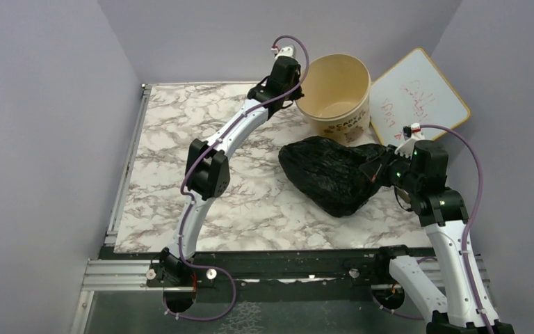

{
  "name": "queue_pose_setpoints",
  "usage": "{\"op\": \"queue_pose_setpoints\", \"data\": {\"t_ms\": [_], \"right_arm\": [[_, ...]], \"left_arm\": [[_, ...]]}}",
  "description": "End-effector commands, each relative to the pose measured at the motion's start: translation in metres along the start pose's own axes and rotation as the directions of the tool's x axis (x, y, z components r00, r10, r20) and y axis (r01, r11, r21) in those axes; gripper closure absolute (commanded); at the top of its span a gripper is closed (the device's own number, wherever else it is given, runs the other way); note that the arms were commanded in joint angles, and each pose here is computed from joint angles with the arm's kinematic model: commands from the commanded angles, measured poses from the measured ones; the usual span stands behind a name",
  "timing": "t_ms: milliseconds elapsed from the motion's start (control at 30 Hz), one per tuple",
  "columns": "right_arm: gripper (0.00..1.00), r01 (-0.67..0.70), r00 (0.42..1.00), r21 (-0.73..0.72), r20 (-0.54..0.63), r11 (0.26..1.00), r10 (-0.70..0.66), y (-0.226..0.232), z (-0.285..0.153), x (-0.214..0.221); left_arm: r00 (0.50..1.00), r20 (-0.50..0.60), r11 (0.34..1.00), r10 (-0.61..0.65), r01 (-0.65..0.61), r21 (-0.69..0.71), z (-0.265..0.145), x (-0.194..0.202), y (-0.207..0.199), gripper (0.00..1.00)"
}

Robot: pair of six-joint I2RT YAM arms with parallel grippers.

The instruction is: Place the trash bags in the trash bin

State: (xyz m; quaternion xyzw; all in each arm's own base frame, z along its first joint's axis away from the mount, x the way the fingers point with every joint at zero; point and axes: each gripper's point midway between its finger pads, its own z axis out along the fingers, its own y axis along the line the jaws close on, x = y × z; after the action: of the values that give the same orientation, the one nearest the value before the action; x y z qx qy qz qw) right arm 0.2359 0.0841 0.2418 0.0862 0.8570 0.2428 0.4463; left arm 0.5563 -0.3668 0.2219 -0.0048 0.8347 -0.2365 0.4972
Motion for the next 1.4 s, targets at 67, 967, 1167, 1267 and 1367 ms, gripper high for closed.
{"op": "queue_pose_setpoints", "data": {"t_ms": [67,967,1167,1267,1367], "right_arm": [[0.99,0.004,1.0,0.014,0.012,1.0,-0.004,0.0,-0.006,-0.004],[1.0,0.171,0.963,0.108,0.193,0.979,-0.19,0.003,-0.038,-0.061],[0.99,0.193,0.934,0.181,0.267,0.964,-0.237,-0.003,-0.046,-0.08],[1.0,0.203,0.926,0.21,0.278,0.957,-0.257,-0.006,-0.049,-0.088],[0.99,0.193,0.926,0.196,0.288,0.961,-0.244,-0.002,-0.05,-0.09]], "left_arm": [[0.996,0.019,0.996,0.082,-0.081,-0.043,-0.027,-0.021,0.005,1.0],[0.954,-0.131,0.944,0.271,-0.29,-0.156,-0.191,-0.04,0.076,1.0],[0.937,-0.189,0.922,0.293,-0.329,-0.203,-0.228,-0.031,0.1,1.0],[0.934,-0.221,0.931,0.282,-0.322,-0.174,-0.238,-0.018,0.103,1.0],[0.931,-0.254,0.939,0.262,-0.306,-0.156,-0.245,-0.001,0.107,1.0]]}}
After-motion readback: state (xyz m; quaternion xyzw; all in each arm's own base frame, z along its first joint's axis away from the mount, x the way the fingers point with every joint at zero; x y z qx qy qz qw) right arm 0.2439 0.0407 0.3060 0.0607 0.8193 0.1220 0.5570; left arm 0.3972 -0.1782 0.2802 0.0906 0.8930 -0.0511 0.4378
